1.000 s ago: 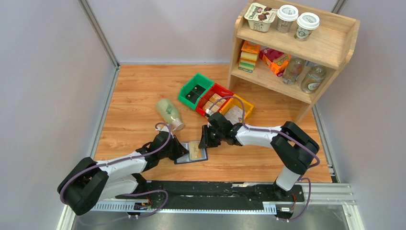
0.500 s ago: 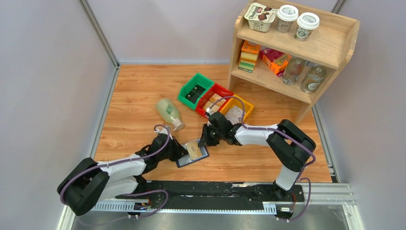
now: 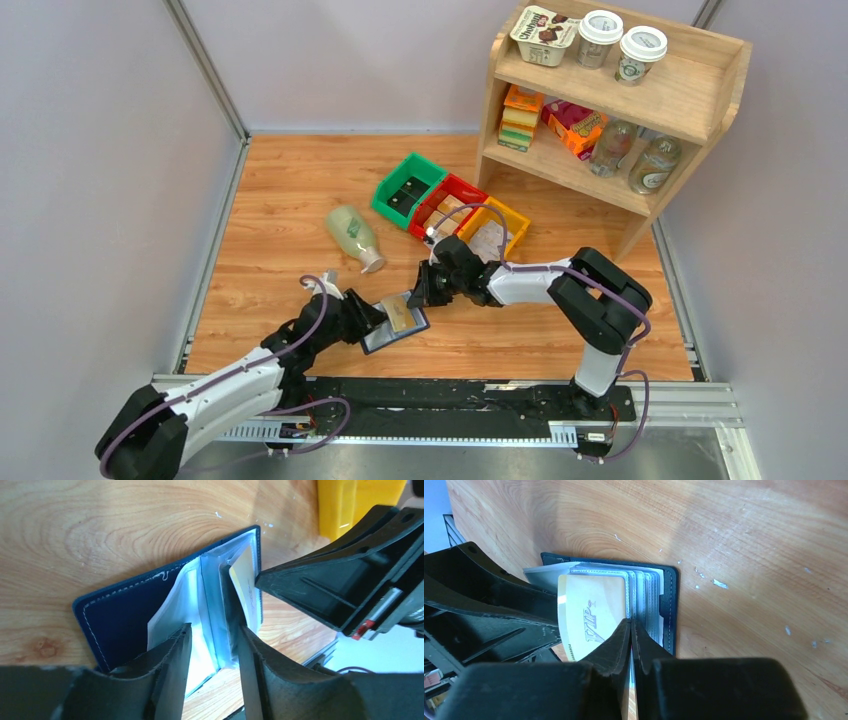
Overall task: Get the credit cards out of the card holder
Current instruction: Remove the credit card from the card holder.
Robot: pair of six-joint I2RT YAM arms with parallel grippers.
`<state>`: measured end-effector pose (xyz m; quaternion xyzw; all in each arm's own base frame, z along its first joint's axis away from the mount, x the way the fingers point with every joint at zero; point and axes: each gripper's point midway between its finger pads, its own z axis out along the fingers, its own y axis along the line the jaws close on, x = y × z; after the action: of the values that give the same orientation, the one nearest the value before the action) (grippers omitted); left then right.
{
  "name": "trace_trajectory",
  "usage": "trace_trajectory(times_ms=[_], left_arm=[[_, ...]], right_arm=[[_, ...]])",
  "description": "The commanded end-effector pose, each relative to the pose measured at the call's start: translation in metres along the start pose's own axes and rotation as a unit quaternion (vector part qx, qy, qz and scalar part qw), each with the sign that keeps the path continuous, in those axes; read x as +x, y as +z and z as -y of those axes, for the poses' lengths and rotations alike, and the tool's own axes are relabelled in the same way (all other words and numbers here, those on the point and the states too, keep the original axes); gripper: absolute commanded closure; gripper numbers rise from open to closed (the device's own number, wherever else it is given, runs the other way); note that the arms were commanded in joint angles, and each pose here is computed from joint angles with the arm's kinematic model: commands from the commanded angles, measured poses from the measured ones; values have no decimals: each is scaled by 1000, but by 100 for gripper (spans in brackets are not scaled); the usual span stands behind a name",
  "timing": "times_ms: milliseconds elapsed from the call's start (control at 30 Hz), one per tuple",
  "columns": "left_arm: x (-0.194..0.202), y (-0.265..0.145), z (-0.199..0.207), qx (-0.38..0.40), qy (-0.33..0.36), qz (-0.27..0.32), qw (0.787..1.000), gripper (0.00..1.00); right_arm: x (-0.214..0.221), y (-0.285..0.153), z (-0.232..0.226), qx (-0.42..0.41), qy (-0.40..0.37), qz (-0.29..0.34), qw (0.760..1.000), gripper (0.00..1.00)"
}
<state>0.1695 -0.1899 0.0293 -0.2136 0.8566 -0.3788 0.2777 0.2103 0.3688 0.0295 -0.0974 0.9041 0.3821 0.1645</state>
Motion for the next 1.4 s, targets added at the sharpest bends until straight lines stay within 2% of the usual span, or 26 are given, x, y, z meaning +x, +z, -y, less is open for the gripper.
trace_trajectory(times_ms=[0, 133, 167, 200, 233, 367, 433, 567, 800, 933, 1133, 1267, 1367], left_arm=[[-5, -3, -1, 13, -24, 23, 999, 49], [-8, -5, 3, 23, -31, 30, 999, 49], [-7, -5, 3, 22, -33, 28, 999, 51], [-7, -5, 3, 22, -36, 28, 999, 61], [-6, -5, 2, 18, -39, 27, 999, 63], [-3, -6, -11, -8, -53, 23, 998, 68], [-4, -6, -7, -1, -53, 25, 998, 66], [-9, -7, 3, 20, -50, 34, 998, 55], [-9, -12, -11, -12, -86, 42, 995, 54], [-10, -16, -18, -31, -89, 46, 994, 59], [-12, -13, -9, -10, -90, 49, 995, 48], [-8, -7, -9, -9, -79, 38, 996, 46], [-13, -2, 9, 25, -71, 41, 996, 46]], right_arm=[[46, 7, 42, 68, 6, -64, 996, 92], [45, 8, 41, 66, 7, -64, 996, 92], [45, 8, 41, 66, 6, -64, 996, 92], [46, 8, 41, 66, 7, -64, 996, 92], [45, 9, 41, 66, 7, -64, 996, 92], [46, 10, 42, 65, 8, -67, 996, 92], [47, 11, 42, 65, 8, -67, 996, 92], [48, 11, 42, 65, 9, -69, 995, 92], [49, 13, 44, 65, 11, -71, 995, 92], [50, 14, 45, 67, 12, -72, 995, 92], [50, 14, 45, 65, 13, -74, 995, 92], [50, 15, 44, 63, 13, -74, 995, 92], [50, 15, 44, 63, 14, -74, 995, 92]])
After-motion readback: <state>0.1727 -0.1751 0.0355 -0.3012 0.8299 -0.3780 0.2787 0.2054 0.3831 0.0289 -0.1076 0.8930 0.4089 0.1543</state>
